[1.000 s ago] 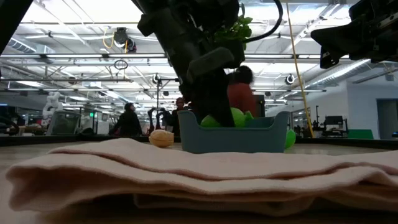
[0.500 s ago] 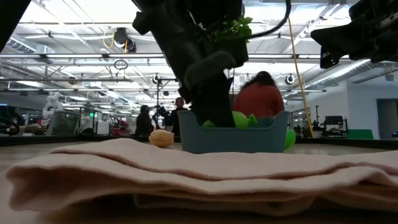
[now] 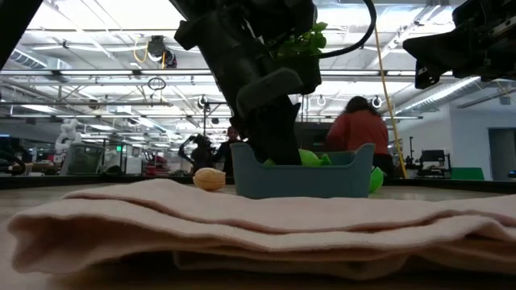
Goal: Pick and placing Produce into tupperware
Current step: Put the green melon into the blue bin
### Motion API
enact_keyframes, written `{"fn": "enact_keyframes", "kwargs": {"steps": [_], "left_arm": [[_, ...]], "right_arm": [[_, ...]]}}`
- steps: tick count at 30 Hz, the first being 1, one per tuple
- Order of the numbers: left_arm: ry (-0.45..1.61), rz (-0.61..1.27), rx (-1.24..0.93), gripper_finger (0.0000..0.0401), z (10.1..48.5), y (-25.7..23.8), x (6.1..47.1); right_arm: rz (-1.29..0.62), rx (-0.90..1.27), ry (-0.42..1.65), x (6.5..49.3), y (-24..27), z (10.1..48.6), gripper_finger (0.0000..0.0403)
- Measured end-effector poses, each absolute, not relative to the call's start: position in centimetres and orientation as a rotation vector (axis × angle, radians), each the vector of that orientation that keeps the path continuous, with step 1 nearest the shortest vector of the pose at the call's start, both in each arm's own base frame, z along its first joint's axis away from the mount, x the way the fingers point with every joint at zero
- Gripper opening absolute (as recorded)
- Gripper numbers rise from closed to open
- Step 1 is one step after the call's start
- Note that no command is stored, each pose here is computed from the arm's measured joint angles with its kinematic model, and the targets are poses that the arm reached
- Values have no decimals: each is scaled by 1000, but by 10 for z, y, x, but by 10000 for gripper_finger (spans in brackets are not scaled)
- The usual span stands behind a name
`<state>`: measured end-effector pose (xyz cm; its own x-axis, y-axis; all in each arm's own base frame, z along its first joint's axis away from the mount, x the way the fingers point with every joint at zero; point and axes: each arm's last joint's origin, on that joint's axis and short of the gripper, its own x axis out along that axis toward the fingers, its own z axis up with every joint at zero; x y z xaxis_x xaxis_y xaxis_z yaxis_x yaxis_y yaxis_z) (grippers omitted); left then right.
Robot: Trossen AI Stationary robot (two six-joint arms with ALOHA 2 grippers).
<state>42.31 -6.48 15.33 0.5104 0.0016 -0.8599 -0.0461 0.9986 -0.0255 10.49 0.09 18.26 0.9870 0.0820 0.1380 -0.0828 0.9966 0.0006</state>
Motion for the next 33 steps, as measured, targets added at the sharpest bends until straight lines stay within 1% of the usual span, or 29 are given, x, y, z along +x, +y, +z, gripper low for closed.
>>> {"fn": "enact_keyframes", "kwargs": {"steps": [14,33], "left_arm": [[1061,26,-29,241,152,-59,422],[1065,-26,-47,241,152,-58,422]], "right_arm": [[83,6,-138,105,1,183,0],[83,7,-138,105,1,183,0]]}}
